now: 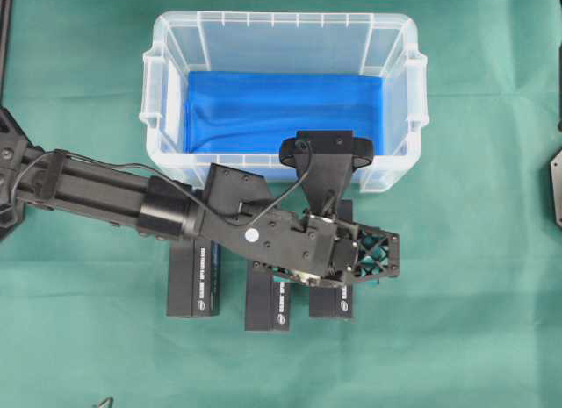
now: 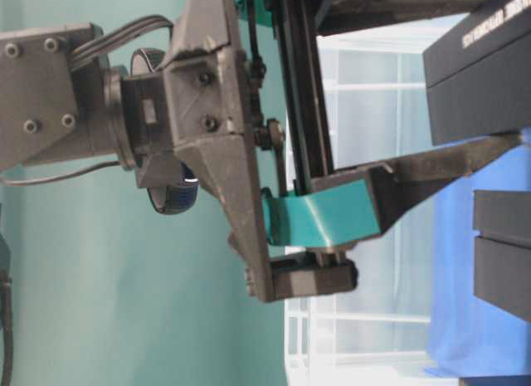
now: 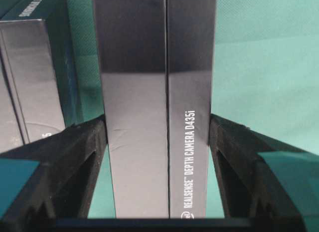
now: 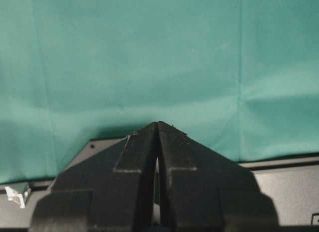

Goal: Take the box out of the case with the left arm.
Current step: 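Lower the box onto the table and open the left gripper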

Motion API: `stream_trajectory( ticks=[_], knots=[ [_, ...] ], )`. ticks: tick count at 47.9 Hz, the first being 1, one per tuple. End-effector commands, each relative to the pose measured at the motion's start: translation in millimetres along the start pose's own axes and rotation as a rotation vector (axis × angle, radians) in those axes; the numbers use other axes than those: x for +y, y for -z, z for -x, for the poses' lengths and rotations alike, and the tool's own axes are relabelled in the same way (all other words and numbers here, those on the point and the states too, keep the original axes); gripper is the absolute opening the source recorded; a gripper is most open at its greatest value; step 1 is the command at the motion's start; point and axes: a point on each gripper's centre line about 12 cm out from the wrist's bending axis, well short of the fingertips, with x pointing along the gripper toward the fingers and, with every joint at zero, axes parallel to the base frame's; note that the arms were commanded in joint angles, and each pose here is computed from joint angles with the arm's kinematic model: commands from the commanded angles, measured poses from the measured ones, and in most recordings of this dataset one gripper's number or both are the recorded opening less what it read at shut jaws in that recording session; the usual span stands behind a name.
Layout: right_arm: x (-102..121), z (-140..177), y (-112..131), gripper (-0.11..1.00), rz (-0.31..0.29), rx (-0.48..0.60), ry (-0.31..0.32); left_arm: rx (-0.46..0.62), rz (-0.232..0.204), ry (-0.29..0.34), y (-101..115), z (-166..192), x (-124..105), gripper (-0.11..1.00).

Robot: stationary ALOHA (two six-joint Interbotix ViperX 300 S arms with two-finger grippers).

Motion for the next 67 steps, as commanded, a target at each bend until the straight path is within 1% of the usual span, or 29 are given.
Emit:
stream_trajectory(
  ticks=[1, 10, 20, 35, 52, 62, 63, 64, 67],
  knots=[
    [-0.6, 2.7, -1.9, 0.01, -0.002, -0.013, 0.001, 0.01, 0.0, 0.07, -1.0, 31.7, -5.0, 0.6],
    [-0.4, 3.2, -2.1, 0.01, -0.004, -0.014, 0.0, 0.016, 0.0, 0.066, 0.5, 30.8, -4.1, 0.6],
    [-0.1, 3.2, -2.2, 0.01, -0.002, -0.015, -0.001, 0.041, 0.013, 0.052, 1.7, 29.9, -1.0, 0.6],
    [-0.1, 3.2, -2.4, 0.01, -0.002, -0.017, -0.002, 0.041, 0.008, 0.054, 1.7, 29.0, -0.4, 0.6],
    [-0.1, 2.7, -2.0, 0.01, -0.002, -0.014, -0.001, 0.053, 0.011, 0.117, 1.4, 29.6, -6.5, 0.6],
    [-0.1, 3.2, -2.4, 0.01, -0.002, -0.017, -0.002, 0.053, 0.009, 0.114, 1.3, 28.5, -4.9, 0.6],
    [-0.1, 3.2, -2.2, 0.01, -0.002, -0.015, -0.001, 0.051, 0.008, 0.114, 1.1, 28.5, -5.0, 0.61],
    [-0.4, 2.7, -2.0, 0.01, -0.004, -0.014, 0.0, 0.052, 0.009, 0.113, 1.3, 28.1, -4.6, 0.64],
    [-0.2, 3.2, -2.4, 0.01, -0.002, -0.017, 0.0, 0.053, 0.009, 0.114, 1.2, 28.9, -4.6, 0.79]
  ],
)
